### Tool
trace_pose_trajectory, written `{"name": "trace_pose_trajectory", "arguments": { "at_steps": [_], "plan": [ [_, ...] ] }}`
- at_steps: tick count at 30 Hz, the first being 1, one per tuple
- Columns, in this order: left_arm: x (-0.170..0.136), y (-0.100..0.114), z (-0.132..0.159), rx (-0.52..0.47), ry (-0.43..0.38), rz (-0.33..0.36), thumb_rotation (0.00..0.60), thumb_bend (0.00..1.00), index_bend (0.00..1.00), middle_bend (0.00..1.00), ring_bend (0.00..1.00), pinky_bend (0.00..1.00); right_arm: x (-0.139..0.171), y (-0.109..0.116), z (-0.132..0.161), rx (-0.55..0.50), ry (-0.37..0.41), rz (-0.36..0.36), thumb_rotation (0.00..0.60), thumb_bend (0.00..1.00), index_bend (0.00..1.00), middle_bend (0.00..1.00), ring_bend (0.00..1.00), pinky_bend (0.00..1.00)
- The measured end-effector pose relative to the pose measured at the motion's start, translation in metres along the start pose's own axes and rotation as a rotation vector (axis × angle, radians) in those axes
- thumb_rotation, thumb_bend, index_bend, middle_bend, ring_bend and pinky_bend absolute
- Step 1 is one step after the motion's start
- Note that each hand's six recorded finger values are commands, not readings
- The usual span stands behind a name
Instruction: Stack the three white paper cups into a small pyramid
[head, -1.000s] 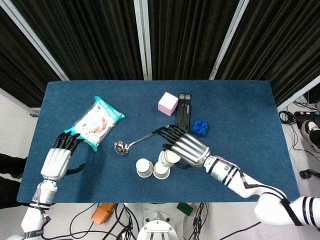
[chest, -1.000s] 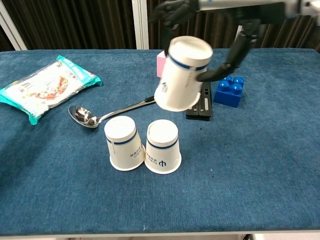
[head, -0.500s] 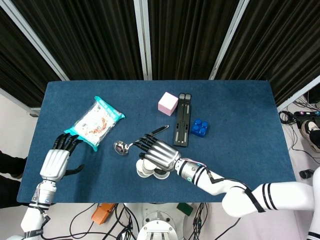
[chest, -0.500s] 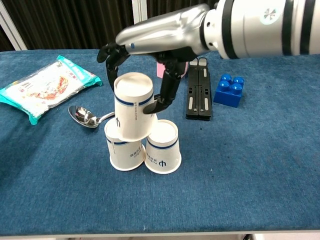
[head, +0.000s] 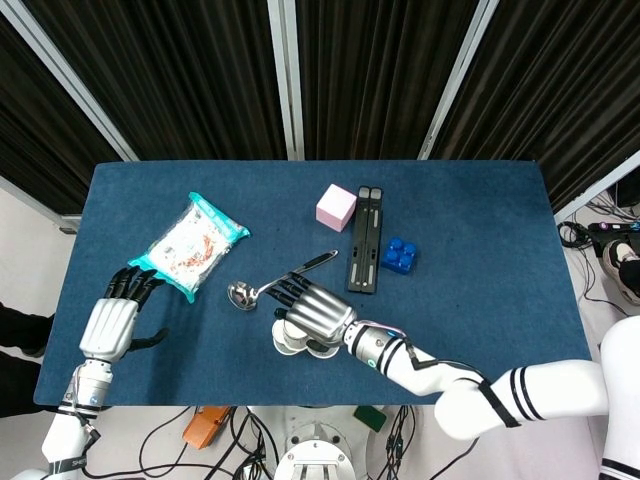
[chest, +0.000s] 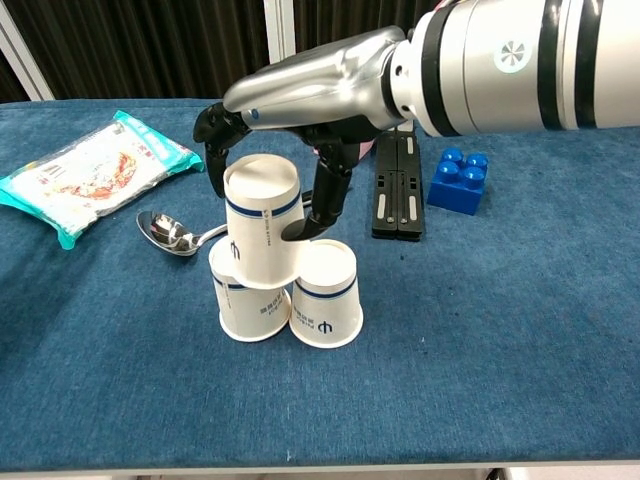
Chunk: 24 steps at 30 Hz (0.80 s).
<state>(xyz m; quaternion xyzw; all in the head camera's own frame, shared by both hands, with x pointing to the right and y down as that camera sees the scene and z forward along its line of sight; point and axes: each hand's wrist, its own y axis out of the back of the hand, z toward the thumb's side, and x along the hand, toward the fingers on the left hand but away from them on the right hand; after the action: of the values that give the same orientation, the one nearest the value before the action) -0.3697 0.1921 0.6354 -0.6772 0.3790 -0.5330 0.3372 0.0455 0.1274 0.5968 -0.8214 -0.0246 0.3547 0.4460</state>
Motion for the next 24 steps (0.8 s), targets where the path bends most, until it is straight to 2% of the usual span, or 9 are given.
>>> {"name": "trace_pose_trajectory", "arguments": {
  "at_steps": [7, 13, 16, 19, 24],
  "plan": [
    [0.001, 0.004, -0.003, 0.009, 0.005, 0.008, 0.6, 0.2, 0.19, 0.11, 0.0, 0.0, 0.009, 0.006, -0.002, 0.006, -0.006, -0.02, 0.6, 0.43, 0.12, 0.08, 0.0, 0.03],
    [0.004, 0.019, -0.021, 0.079, 0.027, 0.039, 0.6, 0.2, 0.19, 0.11, 0.0, 0.0, 0.039, 0.016, -0.032, 0.004, -0.094, -0.121, 0.6, 0.43, 0.05, 0.08, 0.0, 0.03],
    [0.004, 0.03, -0.036, 0.108, 0.056, 0.059, 0.6, 0.2, 0.19, 0.11, 0.0, 0.0, 0.068, 0.016, -0.06, 0.016, -0.184, -0.208, 0.6, 0.43, 0.02, 0.08, 0.0, 0.03],
    [0.001, 0.041, -0.052, 0.113, 0.089, 0.083, 0.6, 0.2, 0.19, 0.11, 0.0, 0.0, 0.109, 0.008, -0.093, 0.018, -0.305, -0.293, 0.6, 0.43, 0.01, 0.08, 0.0, 0.03],
    [-0.012, 0.051, -0.075, 0.098, 0.143, 0.117, 0.6, 0.2, 0.19, 0.11, 0.0, 0.0, 0.198, -0.026, -0.142, -0.037, -0.532, -0.413, 0.6, 0.43, 0.0, 0.06, 0.0, 0.02]
  ]
}}
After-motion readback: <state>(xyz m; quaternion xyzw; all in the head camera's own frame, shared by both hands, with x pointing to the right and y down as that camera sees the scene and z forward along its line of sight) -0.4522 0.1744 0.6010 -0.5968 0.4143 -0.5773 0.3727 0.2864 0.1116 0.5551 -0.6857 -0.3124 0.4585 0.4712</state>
